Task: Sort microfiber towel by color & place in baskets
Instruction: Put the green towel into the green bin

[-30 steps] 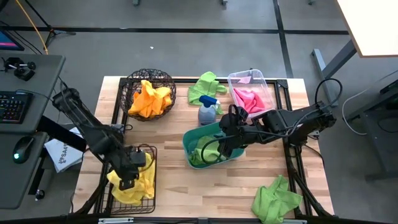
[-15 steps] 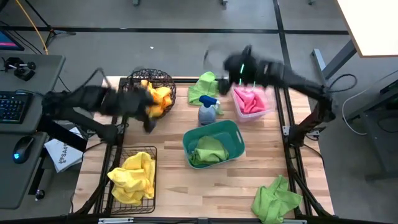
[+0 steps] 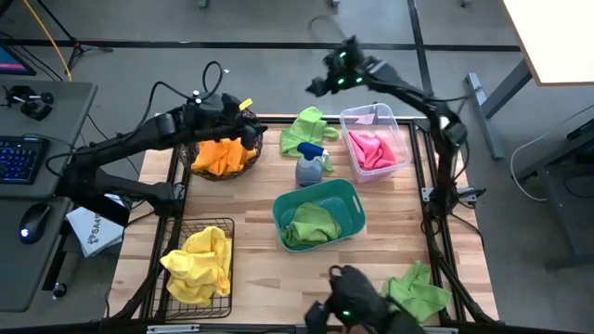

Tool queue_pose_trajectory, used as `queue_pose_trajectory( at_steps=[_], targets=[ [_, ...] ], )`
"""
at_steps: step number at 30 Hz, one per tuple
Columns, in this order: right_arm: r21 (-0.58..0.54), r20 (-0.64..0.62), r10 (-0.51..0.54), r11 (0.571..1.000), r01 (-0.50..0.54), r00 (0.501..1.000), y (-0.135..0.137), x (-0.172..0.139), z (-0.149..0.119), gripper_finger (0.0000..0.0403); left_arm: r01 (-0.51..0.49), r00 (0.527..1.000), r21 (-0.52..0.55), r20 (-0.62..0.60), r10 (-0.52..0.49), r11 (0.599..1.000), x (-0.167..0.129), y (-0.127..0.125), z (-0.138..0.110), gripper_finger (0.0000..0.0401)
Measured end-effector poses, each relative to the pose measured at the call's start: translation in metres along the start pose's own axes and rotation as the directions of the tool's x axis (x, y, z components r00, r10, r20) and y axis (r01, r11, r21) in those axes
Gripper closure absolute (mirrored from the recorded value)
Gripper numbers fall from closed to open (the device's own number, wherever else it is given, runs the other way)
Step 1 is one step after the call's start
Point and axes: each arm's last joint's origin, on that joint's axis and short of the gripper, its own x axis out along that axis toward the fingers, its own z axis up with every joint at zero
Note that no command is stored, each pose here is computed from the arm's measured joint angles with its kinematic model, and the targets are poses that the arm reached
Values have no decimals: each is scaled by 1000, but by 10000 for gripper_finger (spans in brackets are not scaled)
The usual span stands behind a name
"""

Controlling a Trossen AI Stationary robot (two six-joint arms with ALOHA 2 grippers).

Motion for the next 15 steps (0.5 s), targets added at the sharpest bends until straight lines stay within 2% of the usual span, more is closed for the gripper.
queue_pose_trajectory(
  at_steps=[4, 10, 15],
  targets=[
    [-1, -78, -64, 998, 64, 995, -9, 37, -17, 147, 6, 1000, -57, -24, -7, 998, 6, 6, -6, 183],
    [57, -174, -158, 984, 170, 972, -25, 68, -37, 147, 37, 998, -62, -44, -40, 997, 7, 6, -7, 183],
    [2, -225, -211, 976, 217, 951, -24, 94, -56, 147, 37, 998, -54, -43, -39, 998, 7, 6, -7, 183]
  ],
)
